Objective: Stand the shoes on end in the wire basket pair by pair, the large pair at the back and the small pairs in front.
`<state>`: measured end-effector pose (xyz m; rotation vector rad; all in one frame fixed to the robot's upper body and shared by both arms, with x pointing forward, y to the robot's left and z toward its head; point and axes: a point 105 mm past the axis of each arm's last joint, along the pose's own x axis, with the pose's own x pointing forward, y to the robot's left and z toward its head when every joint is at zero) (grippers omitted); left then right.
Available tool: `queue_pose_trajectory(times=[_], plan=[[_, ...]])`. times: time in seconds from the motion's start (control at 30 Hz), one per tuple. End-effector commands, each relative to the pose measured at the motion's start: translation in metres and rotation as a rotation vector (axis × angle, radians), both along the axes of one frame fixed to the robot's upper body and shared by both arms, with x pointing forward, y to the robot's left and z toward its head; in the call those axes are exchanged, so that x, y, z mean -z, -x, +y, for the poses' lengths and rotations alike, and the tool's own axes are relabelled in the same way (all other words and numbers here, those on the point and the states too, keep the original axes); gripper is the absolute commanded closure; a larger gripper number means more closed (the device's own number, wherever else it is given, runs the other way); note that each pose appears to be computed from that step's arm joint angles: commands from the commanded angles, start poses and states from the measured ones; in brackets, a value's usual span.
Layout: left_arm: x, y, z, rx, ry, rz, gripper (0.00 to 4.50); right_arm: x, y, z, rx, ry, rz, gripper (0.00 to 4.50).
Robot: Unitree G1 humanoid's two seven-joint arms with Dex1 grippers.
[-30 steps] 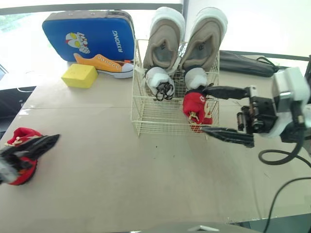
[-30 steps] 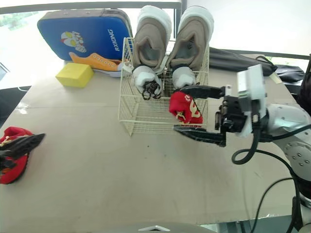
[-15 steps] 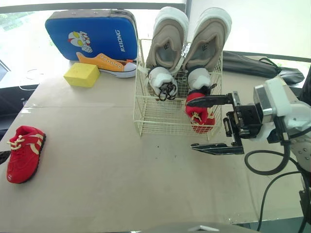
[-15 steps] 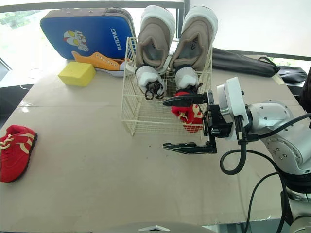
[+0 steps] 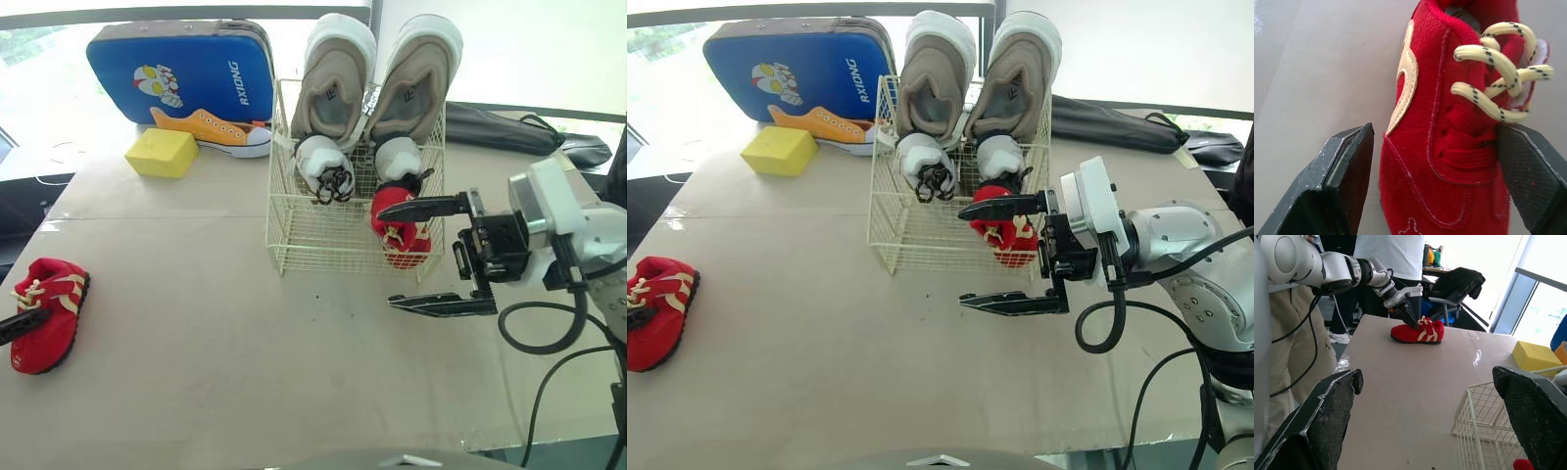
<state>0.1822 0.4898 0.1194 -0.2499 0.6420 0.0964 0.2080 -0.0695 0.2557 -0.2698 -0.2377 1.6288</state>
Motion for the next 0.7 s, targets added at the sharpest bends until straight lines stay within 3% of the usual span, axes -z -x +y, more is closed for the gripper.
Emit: queue_pose_trajectory(times=[0.03, 0.07, 0.23, 0.3, 0.57, 0.7], plan=[[0.034, -0.004, -0.022, 0.087, 0.100, 0.055, 1.80, -0.008, 0.006, -0.002, 0.013, 0.008, -0.042, 0.00], [0.034, -0.006, -0.027, 0.101, 0.141, 0.034, 1.94, -0.008, 0.006, -0.003, 0.018, 0.011, -0.043, 0.00], [0.028, -0.005, -0.050, 0.151, 0.305, -0.013, 3.82, -0.008, 0.005, -0.003, 0.035, 0.013, -0.039, 0.00], [0.022, -0.007, -0.066, 0.190, 0.354, -0.025, 4.22, -0.006, 0.005, -0.003, 0.038, 0.014, -0.035, 0.00], [-0.009, -0.043, -0.169, 0.343, 0.408, -0.155, 4.26, -0.002, 0.000, -0.003, 0.049, 0.011, -0.041, 0.00], [-0.062, -0.066, -0.218, 0.462, 0.446, -0.425, 4.27, -0.002, -0.002, -0.007, 0.078, 0.013, -0.045, 0.00]])
